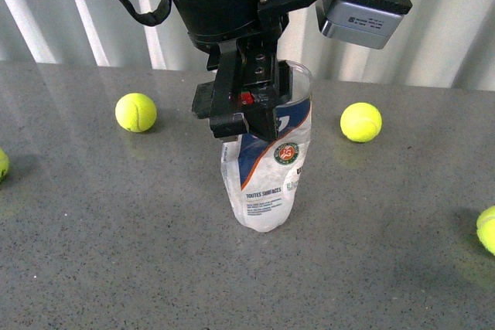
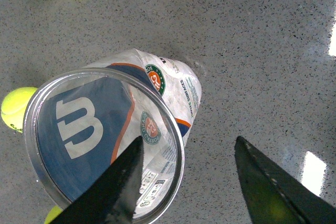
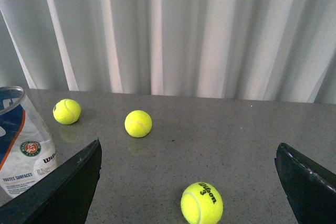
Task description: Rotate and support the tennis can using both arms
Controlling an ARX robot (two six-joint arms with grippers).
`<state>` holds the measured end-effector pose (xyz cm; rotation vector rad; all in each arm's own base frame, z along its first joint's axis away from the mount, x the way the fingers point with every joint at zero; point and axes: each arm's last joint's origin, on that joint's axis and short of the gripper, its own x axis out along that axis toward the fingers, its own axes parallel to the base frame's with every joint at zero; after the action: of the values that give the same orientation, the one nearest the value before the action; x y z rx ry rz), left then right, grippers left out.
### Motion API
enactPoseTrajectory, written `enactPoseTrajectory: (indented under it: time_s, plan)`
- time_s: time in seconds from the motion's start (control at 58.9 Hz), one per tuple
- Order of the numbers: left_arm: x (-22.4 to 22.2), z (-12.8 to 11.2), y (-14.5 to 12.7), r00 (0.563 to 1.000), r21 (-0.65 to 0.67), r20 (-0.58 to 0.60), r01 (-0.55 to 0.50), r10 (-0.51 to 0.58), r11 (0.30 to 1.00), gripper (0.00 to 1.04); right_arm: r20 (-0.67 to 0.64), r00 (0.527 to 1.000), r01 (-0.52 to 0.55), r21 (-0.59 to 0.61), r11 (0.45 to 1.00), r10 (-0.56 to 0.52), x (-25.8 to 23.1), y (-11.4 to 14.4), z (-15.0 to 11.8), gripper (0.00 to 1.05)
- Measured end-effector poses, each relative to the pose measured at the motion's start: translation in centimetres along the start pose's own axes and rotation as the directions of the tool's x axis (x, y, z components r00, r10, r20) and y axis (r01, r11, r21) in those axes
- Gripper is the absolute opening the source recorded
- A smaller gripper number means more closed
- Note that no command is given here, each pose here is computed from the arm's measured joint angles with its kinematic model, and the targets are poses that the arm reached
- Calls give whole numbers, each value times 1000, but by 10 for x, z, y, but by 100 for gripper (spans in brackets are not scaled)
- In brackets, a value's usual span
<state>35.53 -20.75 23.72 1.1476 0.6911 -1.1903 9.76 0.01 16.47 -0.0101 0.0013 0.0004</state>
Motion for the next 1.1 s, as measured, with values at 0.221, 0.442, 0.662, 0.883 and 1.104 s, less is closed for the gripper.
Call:
enactPoseTrajectory:
  time_s: [0.221,0.442,0.662,0.883,1.104]
  plan:
    - [-11,-1,7,997,-21,55,-54,55,998,95,0,1000,0,0,1000,0,0,0,0,98]
    - [-90,-6,19,852,-266,330,-329,407,906,98,0,1000,0,0,1000,0,0,0,0,98]
    - [-175,-48,-26,530,-657,386,-416,755,628,98,0,1000,0,0,1000,0,0,0,0,98]
    - [-180,-101,-108,390,-887,303,-219,870,407,98,0,1000,0,0,1000,0,0,0,0,98]
    - [-159,-151,-166,405,-971,177,-78,897,226,98,0,1000,0,0,1000,0,0,0,0,98]
